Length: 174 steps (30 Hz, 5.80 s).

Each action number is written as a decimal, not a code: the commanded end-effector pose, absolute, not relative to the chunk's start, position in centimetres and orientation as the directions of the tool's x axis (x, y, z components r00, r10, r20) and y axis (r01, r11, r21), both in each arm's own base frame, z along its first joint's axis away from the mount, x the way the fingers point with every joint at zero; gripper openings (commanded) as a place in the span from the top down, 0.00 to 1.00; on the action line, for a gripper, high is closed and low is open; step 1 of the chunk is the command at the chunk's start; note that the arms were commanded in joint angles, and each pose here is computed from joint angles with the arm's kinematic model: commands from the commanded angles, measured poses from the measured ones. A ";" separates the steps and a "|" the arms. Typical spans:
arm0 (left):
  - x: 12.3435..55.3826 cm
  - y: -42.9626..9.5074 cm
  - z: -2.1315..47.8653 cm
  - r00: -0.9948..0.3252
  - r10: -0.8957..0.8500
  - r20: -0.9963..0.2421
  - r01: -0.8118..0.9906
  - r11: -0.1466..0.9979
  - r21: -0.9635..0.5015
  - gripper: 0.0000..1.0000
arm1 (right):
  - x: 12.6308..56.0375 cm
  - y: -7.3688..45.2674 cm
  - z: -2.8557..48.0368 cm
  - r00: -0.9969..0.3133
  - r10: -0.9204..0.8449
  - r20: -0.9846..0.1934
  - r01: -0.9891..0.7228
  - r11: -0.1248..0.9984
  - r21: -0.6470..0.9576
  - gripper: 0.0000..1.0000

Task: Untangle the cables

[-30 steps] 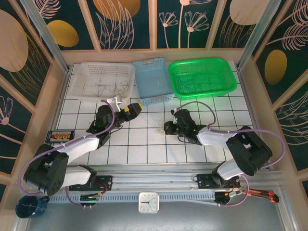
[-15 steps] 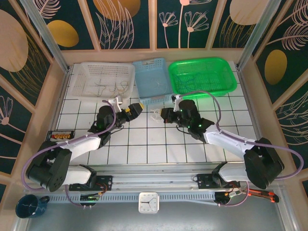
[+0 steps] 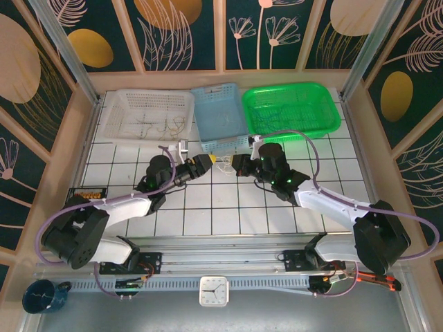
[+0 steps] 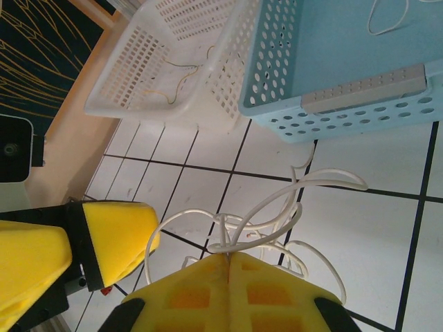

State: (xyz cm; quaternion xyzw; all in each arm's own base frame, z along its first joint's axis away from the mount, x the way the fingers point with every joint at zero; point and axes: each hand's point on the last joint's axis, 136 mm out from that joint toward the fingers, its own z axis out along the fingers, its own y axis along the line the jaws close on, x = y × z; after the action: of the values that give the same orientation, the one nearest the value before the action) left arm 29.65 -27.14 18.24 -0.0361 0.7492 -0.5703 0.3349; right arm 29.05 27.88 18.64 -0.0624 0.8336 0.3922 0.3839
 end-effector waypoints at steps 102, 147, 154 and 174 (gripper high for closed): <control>31.1 -29.8 17.3 -0.803 -0.448 -0.392 0.310 0.248 -0.918 0.31 | 27.2 26.4 19.1 -0.695 0.255 -0.672 -0.426 0.606 0.671 1.00; 29.1 -30.1 26.7 -0.572 -0.466 -0.675 0.686 0.180 -0.705 1.00 | 26.8 23.8 16.1 -0.717 0.256 -0.648 -0.324 0.700 0.636 0.45; 28.6 -30.3 26.9 -0.557 -0.444 -0.701 0.716 0.171 -0.677 1.00 | 27.9 23.3 19.1 -0.668 0.264 -0.695 -0.371 0.692 0.620 0.41; 29.0 -29.4 27.9 -0.511 -0.484 -0.710 0.716 0.217 -0.663 1.00 | 28.9 25.2 21.1 -0.651 0.226 -0.725 -0.465 0.636 0.616 0.44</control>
State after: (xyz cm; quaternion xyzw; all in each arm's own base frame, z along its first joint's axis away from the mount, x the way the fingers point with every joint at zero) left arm 29.24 -30.12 26.15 0.0908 0.6326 -0.6240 0.4496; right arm 29.20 25.10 21.12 -0.0786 0.8135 0.3997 0.4151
